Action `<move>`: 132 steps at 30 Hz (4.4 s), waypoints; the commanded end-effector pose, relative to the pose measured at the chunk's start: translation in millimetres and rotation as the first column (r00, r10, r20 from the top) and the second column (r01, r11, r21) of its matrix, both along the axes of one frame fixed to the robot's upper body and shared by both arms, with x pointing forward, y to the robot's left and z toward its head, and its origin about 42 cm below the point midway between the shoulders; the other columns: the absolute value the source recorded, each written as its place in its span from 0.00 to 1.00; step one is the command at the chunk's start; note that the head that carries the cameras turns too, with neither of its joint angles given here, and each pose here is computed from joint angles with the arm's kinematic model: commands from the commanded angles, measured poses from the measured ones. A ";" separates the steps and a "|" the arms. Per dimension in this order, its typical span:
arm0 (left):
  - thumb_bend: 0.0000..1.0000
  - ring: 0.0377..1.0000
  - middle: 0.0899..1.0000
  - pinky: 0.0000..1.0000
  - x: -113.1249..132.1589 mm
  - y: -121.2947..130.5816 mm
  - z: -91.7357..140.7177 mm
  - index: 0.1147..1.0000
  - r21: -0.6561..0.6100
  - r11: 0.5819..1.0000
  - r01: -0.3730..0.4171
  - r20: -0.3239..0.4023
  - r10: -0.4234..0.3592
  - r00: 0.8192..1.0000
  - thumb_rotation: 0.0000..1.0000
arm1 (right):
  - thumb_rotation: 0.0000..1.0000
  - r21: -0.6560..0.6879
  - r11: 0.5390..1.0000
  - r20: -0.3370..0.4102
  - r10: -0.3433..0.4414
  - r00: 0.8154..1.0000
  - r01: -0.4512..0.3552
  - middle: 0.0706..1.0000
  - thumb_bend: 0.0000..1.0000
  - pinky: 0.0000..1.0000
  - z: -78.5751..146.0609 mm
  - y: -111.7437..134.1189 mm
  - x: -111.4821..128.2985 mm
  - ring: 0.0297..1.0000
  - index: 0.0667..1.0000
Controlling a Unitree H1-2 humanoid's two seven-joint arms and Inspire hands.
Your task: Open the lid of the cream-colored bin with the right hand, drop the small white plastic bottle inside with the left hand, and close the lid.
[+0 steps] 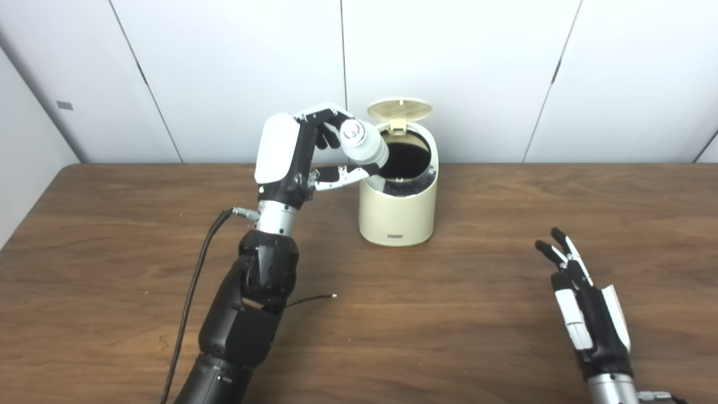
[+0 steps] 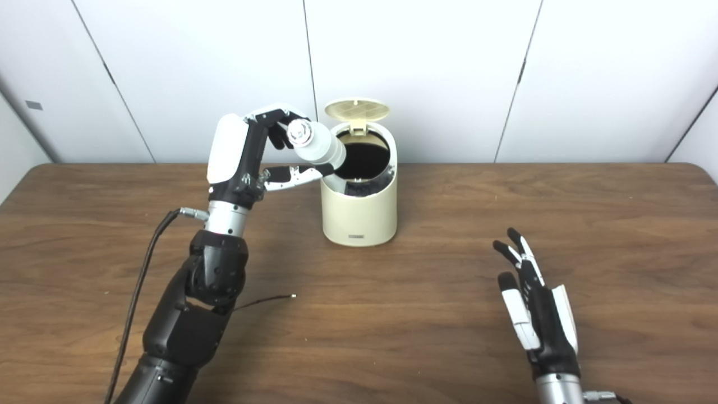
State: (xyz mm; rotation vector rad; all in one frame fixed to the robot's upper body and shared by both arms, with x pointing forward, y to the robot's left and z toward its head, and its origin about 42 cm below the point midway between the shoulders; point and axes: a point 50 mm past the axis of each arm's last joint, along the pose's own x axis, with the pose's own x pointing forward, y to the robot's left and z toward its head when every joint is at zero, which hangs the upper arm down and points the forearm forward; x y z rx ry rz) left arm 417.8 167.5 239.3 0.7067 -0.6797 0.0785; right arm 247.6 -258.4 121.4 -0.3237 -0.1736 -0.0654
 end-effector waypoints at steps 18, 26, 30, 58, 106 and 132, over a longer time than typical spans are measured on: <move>0.50 0.40 0.47 0.40 21.2 -18.1 17.4 0.41 -0.039 0.997 0.065 0.113 -0.061 0.992 0.00 | 1.00 0.024 1.000 -0.013 -0.001 1.000 0.001 0.86 0.60 0.94 -11.2 18.4 -4.0 0.91 0.94; 0.50 0.40 0.47 0.40 25.1 -24.2 13.3 0.41 -0.018 0.998 0.059 0.111 -0.057 0.992 0.00 | 1.00 0.025 1.000 -0.005 0.000 1.000 0.000 0.86 0.59 0.95 -10.3 21.8 -3.9 0.91 0.94; 0.49 0.40 0.47 0.37 26.5 -26.2 12.0 0.41 -0.012 0.998 0.068 0.115 -0.066 0.991 0.00 | 1.00 0.027 1.000 -0.003 0.000 1.000 0.000 0.85 0.59 0.96 -9.2 22.6 -3.5 0.90 0.94; 1.00 0.46 0.51 0.43 20.9 -21.6 17.5 0.55 0.111 0.993 0.034 0.006 -0.035 0.999 0.12 | 1.00 0.014 1.000 -0.004 -0.005 1.000 0.005 0.83 0.59 0.95 -9.0 18.8 -4.3 0.89 0.93; 0.60 0.94 0.97 0.91 -67.1 62.3 -38.9 1.00 -0.607 0.794 0.040 -0.427 -0.368 0.826 1.00 | 1.00 0.020 0.999 0.066 0.032 0.997 -0.033 0.93 0.66 0.94 17.2 0.1 24.7 0.96 0.94; 0.64 1.00 1.00 1.00 -108.2 48.3 -110.5 1.00 -0.649 0.756 -0.080 -0.461 -0.308 0.832 1.00 | 1.00 -0.441 0.886 0.166 0.234 0.958 -0.140 0.97 0.59 0.96 194.6 49.1 156.6 0.99 0.91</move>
